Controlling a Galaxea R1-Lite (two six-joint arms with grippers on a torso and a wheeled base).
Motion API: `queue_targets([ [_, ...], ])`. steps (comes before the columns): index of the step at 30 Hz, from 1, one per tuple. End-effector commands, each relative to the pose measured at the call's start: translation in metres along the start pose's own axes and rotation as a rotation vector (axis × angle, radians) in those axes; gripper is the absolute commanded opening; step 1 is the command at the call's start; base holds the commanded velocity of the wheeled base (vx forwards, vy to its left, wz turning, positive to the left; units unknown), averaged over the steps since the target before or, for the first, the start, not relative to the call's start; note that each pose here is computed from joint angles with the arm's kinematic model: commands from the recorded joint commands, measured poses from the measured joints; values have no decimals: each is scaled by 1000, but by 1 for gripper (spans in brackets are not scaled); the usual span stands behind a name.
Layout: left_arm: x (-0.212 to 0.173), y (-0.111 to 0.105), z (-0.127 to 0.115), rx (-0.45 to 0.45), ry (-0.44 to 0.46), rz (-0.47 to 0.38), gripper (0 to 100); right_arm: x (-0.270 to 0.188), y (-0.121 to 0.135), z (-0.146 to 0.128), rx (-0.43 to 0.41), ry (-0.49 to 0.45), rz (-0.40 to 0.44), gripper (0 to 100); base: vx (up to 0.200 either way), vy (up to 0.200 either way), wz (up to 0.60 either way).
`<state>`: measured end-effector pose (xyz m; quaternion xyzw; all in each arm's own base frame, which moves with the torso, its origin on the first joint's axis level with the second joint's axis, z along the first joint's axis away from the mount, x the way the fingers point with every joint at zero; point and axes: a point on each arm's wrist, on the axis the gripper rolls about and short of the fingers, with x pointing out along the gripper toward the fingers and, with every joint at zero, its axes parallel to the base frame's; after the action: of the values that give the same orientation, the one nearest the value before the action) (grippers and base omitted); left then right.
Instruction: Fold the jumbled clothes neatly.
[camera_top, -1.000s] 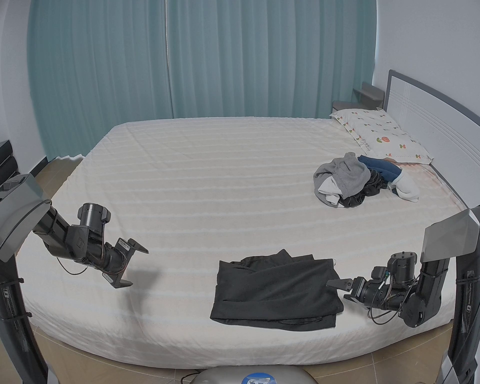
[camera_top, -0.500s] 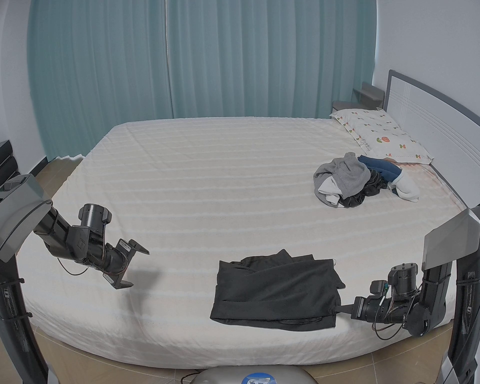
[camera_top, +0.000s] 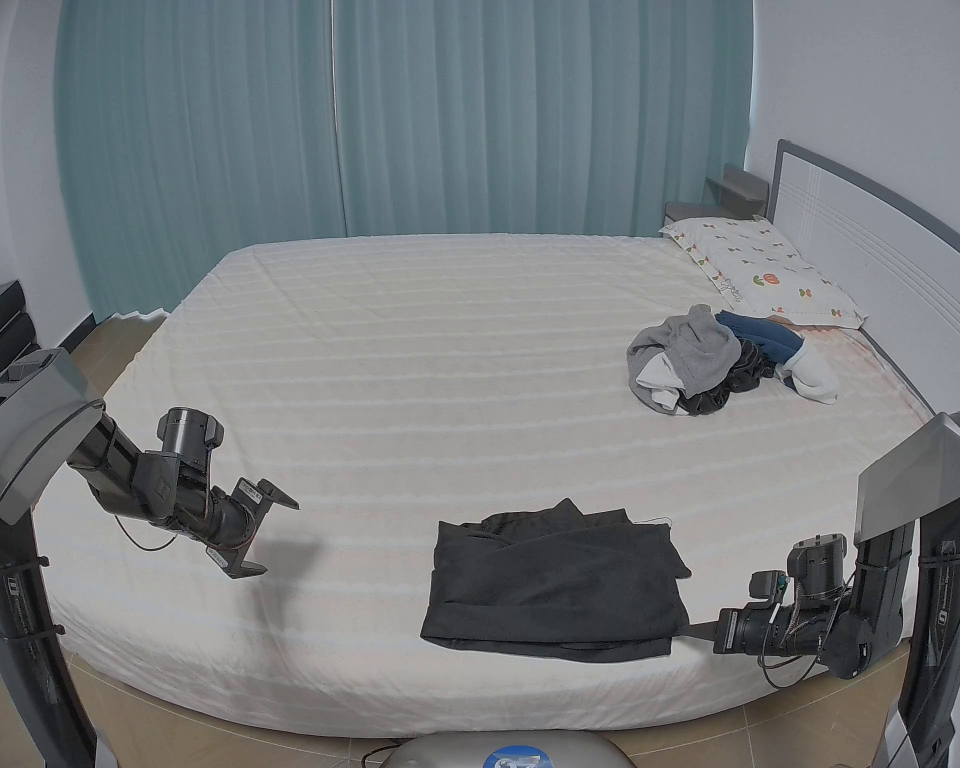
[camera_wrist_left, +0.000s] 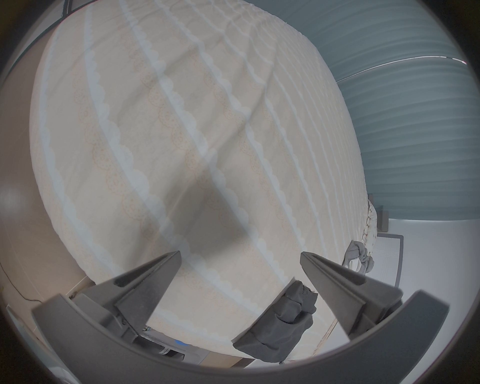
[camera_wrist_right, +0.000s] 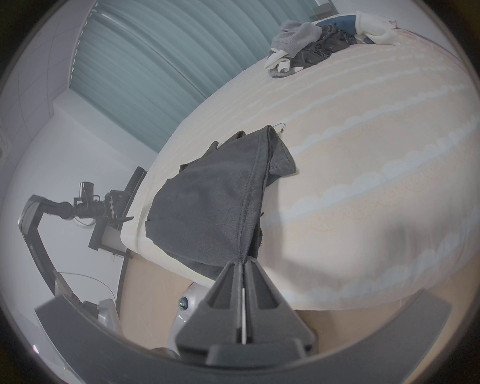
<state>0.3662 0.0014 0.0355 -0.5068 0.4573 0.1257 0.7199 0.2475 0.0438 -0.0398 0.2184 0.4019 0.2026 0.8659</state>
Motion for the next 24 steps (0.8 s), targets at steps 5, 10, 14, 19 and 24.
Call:
queue_targets([
  [5, 0, 0, 0, 0, 1, 1, 100, 1, -4, 0, 5, 0, -10, 100, 0, 0, 0],
  [10, -3, -2, -1, 4, -3, -7, 100, -1, -15, 28, 51, -128, -8, 100, 0, 0, 0],
  [14, -6, -9, -9, 14, 10, -21, 100, 10, -28, 57, 247, -239, 25, 100, 0, 0, 0],
  [19, -1, -10, -32, 52, 59, 2, 100, 14, -39, 75, 407, -294, 52, 100, 0, 0, 0],
  [24, 2, -7, -40, 68, 77, 18, 100, 23, -42, 70, 417, -269, 62, 100, 0, 0, 0],
])
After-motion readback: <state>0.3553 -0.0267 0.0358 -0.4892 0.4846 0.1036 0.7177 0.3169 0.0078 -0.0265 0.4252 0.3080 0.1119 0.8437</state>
